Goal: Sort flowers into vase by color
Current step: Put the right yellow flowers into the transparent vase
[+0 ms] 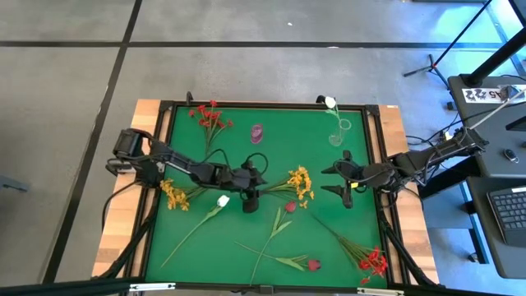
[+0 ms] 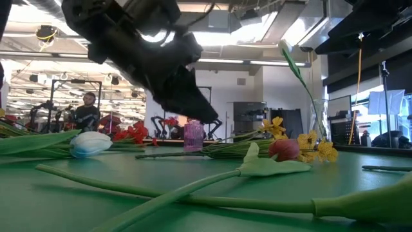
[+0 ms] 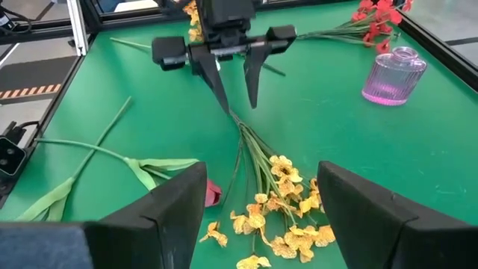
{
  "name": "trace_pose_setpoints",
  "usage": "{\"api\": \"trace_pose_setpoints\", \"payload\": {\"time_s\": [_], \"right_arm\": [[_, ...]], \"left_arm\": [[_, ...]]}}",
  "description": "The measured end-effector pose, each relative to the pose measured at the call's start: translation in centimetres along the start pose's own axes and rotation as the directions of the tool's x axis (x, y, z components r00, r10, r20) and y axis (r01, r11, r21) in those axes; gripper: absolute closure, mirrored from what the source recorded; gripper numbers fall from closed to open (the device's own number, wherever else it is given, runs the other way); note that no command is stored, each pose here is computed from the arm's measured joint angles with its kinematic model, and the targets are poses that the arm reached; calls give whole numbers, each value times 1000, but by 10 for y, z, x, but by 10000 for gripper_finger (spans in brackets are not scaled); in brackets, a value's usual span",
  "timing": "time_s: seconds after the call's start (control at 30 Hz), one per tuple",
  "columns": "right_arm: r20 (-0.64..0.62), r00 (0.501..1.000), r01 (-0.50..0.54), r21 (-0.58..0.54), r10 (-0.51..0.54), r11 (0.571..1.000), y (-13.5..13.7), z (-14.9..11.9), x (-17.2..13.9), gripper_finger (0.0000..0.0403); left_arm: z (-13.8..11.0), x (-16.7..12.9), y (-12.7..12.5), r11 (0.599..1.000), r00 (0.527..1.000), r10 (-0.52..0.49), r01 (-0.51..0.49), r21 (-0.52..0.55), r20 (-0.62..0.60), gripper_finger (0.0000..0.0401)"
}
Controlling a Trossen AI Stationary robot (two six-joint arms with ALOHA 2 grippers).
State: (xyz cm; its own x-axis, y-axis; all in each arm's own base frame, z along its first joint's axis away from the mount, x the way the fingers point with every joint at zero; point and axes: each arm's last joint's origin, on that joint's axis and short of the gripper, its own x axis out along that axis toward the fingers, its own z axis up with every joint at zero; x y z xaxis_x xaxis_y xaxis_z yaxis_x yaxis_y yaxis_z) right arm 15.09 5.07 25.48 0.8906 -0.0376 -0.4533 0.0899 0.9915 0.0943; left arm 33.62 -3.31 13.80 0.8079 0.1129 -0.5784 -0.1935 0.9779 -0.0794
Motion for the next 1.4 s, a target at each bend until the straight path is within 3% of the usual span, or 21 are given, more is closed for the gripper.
{"api": "trace_pose_setpoints", "payload": {"time_s": [1.13, 1.27, 1.4], "right_arm": [[1, 1000, 20, -2, -20, 1000, -1, 0, 0, 148], [1, 1000, 20, -2, -20, 1000, -1, 0, 0, 148], [1, 1000, 20, 0, -20, 1000, -1, 0, 0, 148]], "left_arm": [[-35, 29, 3, 997, 991, 62, -67, -35, -120, 238], [-35, 28, 4, 995, 990, 81, -87, -52, -116, 266], [-36, 28, 4, 992, 988, 108, -114, -51, -107, 324]]}}
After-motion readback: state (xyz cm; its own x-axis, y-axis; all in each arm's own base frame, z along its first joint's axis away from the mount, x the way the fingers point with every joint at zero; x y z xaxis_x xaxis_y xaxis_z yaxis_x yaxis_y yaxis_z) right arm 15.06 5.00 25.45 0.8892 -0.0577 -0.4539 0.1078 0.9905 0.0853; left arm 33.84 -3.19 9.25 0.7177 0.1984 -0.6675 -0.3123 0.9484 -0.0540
